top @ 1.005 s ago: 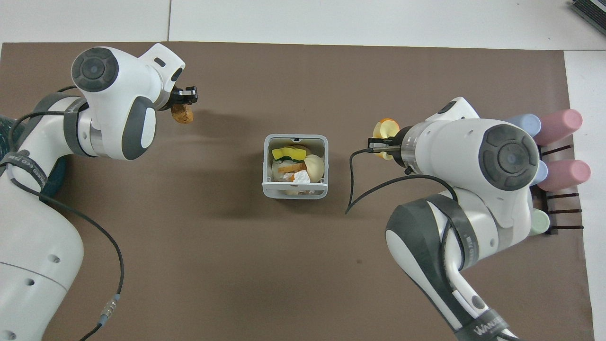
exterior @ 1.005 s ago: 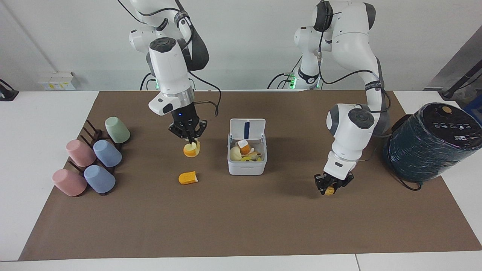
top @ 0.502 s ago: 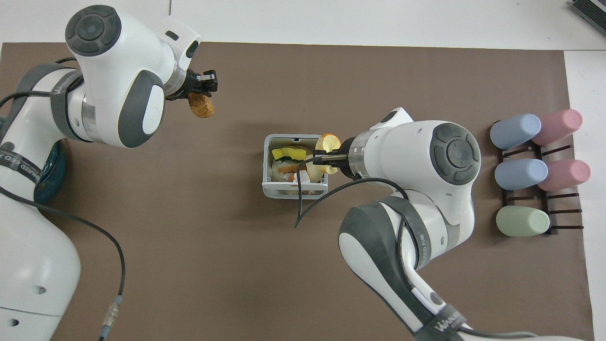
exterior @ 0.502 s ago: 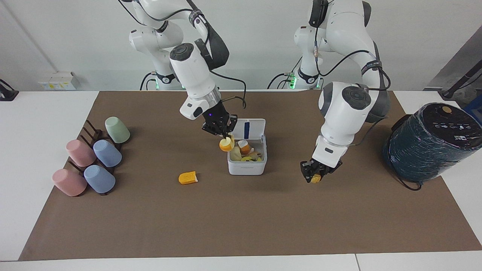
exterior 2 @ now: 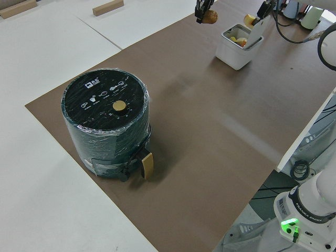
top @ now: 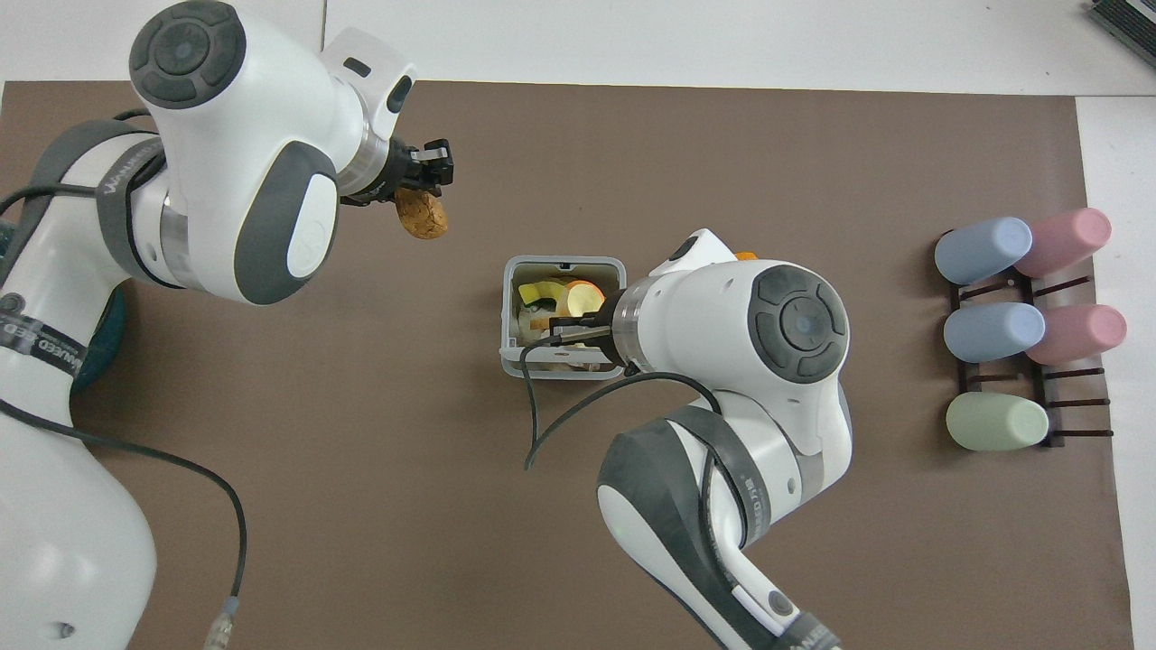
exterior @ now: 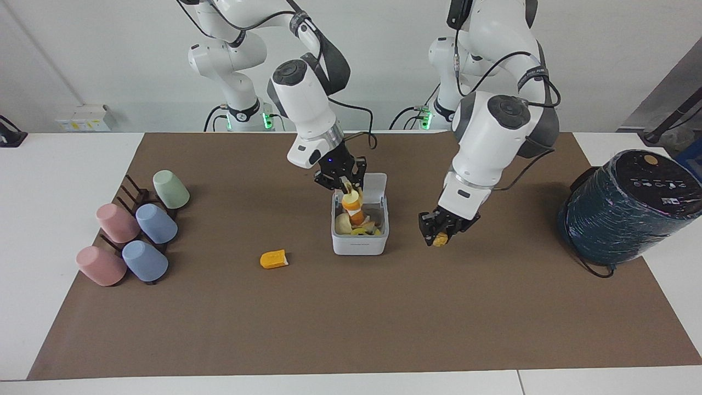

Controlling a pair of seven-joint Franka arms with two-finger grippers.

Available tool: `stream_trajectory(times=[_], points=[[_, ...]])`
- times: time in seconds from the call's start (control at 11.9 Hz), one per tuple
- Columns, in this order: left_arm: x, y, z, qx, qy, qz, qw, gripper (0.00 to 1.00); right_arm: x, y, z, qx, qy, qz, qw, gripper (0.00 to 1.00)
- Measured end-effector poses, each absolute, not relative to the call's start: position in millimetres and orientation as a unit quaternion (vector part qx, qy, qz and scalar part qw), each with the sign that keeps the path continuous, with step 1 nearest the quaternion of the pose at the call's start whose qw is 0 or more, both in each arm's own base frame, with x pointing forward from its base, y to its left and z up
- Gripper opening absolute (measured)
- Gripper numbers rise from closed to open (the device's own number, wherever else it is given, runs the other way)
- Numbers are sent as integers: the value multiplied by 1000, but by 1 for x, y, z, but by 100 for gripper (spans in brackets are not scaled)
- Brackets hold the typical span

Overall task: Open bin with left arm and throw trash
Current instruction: 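Drop the yellow piece into the bin and withdraw the right gripper, then drop the orange piece into the bin while the right gripper grasps orange snack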

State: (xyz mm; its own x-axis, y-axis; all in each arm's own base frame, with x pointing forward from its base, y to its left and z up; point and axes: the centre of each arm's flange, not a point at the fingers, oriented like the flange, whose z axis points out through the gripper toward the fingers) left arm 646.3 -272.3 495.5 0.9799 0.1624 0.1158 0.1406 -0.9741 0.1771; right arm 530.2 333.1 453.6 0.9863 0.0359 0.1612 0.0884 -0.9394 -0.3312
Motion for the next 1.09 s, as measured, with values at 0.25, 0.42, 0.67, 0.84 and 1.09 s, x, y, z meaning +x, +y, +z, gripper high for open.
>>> stream_trajectory(times=[0.25,0.42,0.67,0.84,1.09], points=[[638,-290,497,991,82,63,87,41,535,332,462,-980,-29,-86,176,81],[640,-287,498,991,84,65,87,41,537,331,466,-980,-29,-90,178,100],[638,-294,502,989,88,73,95,41,546,317,473,-980,-26,-103,170,100],[629,-315,501,987,96,77,103,41,563,275,485,-980,-4,-121,156,100],[610,-342,479,987,88,76,107,41,587,202,484,-981,42,-126,143,100]])
